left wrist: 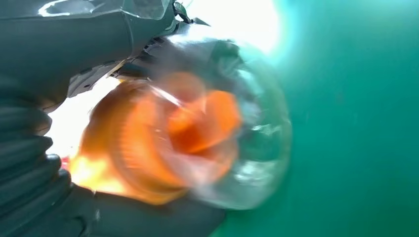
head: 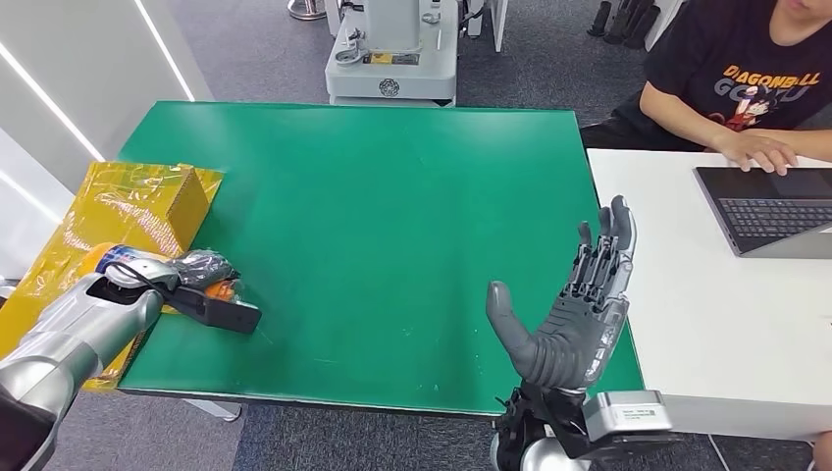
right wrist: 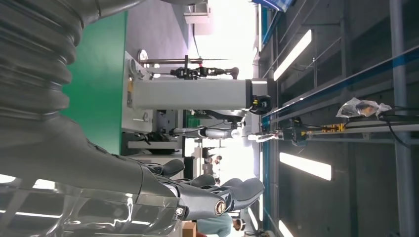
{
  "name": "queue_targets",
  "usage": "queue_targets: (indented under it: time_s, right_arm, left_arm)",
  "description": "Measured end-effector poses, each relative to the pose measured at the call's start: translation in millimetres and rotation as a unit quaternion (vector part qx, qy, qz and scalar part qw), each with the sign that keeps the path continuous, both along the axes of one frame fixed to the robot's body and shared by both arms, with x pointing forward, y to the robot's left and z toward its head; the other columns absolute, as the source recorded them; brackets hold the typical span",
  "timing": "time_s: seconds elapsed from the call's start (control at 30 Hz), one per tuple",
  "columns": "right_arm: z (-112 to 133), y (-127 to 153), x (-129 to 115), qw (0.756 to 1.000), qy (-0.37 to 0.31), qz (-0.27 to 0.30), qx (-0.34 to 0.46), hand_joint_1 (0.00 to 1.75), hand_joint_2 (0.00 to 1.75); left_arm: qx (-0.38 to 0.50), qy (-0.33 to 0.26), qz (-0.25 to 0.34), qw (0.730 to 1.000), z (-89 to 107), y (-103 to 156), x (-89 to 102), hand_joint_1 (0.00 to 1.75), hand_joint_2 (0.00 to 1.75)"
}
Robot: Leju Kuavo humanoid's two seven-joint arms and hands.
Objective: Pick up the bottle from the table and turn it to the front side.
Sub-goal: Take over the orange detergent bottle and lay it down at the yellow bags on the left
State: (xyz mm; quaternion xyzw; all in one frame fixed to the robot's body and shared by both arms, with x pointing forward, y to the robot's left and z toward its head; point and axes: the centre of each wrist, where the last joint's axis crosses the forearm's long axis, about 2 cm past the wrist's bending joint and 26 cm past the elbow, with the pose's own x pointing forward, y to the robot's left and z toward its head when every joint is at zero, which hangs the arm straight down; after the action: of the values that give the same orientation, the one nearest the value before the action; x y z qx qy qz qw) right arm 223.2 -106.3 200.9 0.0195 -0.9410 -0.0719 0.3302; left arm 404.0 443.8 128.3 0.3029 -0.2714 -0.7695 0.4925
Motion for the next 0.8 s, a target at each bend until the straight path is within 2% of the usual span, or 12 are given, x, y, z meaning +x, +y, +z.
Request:
queue_targets:
  time_s: [0.33,0.8]
  right_arm:
    - [0,0,0,1.0,0.002,-0.003,-0.01,0.0,1.75]
    - [-6,0,-3,1.0,0.005,-0.004,-0.014,0.0,1.75]
  left_arm:
    - [-0.014,-0.034,0.006,0.999,-8.3,-8,-3.4,0.0,1.75]
    - [-0.019,-0.046,0.011,0.999,-13.1,-11,-5.9,0.0,1.75]
